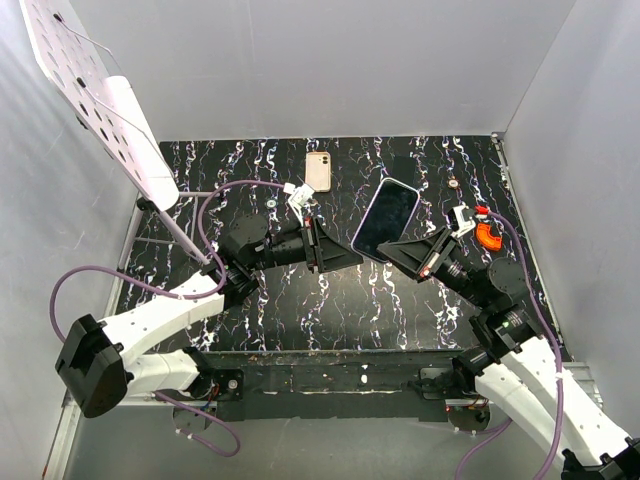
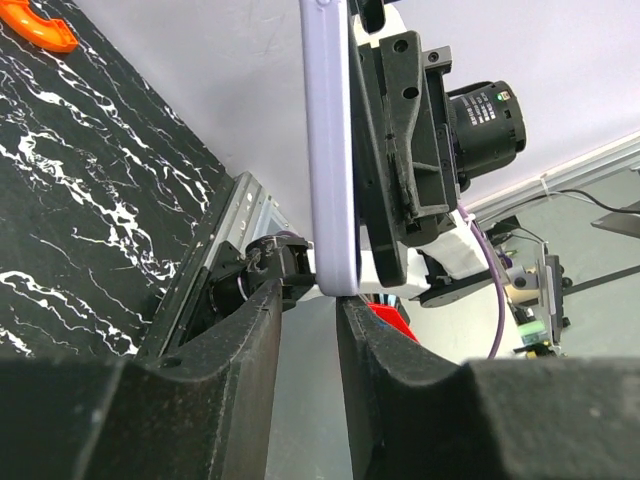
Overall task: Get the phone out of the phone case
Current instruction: Remove the phone case from the phone.
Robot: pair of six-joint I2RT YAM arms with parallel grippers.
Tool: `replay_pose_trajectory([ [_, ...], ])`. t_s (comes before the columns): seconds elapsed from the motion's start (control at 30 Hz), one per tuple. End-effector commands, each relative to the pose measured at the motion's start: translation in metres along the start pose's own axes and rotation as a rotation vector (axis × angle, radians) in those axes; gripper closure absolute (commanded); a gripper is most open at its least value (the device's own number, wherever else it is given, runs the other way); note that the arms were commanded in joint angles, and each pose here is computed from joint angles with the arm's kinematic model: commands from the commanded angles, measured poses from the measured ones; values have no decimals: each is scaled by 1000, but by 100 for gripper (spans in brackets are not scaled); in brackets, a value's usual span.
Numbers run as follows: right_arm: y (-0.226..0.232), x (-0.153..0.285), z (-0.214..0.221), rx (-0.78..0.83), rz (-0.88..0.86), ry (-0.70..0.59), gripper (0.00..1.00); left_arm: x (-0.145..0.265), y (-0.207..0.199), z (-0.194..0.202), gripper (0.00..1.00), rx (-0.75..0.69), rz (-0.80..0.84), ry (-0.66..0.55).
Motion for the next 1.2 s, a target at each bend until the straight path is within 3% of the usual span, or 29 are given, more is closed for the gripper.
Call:
replay_pose_trajectory([
  [0.0,24,2,-4,42,-154,-28,99,-3,-8,-10,73,-43,4,-48],
  [0.43,14,-1,-3,35,-129,-17,99,-6,-9,-9,49,-1,53,-39],
  [0.53,15,-1,-3,35,-136,-16,99,-6,-10,-11,50,4,53,-65],
  [0.7,14,0,-2,33,-136,-11,99,-15,3,-12,66,55,-17,-59],
  [1.07,17,3,-2,39,-143,-19,99,-21,21,-15,87,62,-123,-106],
  [1.17,18,3,-3,46,-139,-25,99,-18,28,-15,99,69,-193,-138],
])
Point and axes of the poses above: each gripper's point midway between its finger pads, its own x axis back along the fingers, its own y axis along the line the jaws close on, z = x × y, the point moved 9 cm from there along x, back along the fingers, and after that the axes turned 2 degrees about x, right-handed, at the moved point
